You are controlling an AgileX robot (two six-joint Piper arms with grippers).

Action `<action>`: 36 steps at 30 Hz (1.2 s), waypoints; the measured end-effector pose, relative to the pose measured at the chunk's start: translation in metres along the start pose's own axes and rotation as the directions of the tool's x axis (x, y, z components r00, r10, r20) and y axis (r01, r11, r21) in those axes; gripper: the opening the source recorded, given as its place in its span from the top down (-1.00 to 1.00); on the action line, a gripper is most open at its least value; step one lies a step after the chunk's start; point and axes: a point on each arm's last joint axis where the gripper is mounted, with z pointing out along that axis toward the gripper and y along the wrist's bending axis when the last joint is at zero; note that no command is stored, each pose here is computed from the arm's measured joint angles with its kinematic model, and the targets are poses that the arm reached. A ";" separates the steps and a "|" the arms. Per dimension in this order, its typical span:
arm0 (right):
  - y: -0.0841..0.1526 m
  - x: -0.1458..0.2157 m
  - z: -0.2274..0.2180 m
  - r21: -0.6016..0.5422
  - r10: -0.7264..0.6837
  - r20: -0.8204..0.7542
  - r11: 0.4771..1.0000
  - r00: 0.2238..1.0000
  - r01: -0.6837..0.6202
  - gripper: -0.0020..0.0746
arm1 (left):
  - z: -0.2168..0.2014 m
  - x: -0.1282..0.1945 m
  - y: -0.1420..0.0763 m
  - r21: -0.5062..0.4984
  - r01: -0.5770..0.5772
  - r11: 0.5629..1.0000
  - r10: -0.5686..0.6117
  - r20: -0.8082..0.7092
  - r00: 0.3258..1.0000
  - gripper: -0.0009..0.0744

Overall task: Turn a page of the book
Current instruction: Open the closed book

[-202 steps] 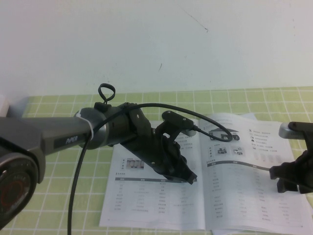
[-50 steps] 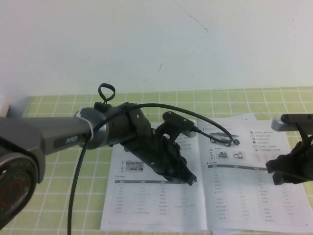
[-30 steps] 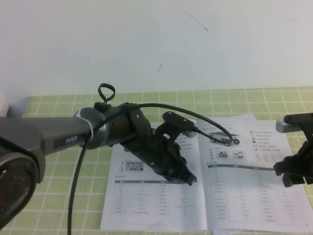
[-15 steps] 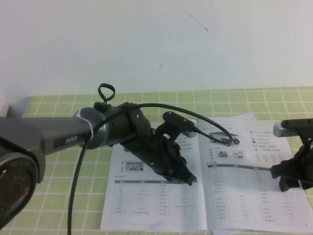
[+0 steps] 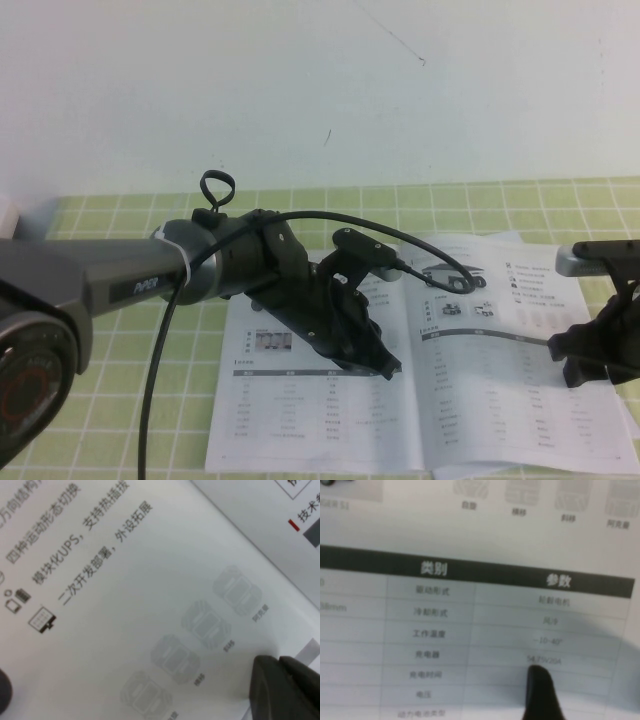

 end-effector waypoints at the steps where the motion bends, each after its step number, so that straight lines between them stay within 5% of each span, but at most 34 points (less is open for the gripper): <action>1: 0.001 0.000 0.000 -0.007 -0.003 0.003 1.000 1.000 0.003 -0.12 | 0.000 0.000 0.000 0.000 0.000 1.000 0.000 0.000 1.000 0.99; 36: 0.006 -0.003 -0.003 -0.067 -0.002 0.028 0.998 1.000 0.004 -0.11 | 0.000 0.000 0.000 0.001 0.000 1.000 0.000 -0.002 1.000 0.99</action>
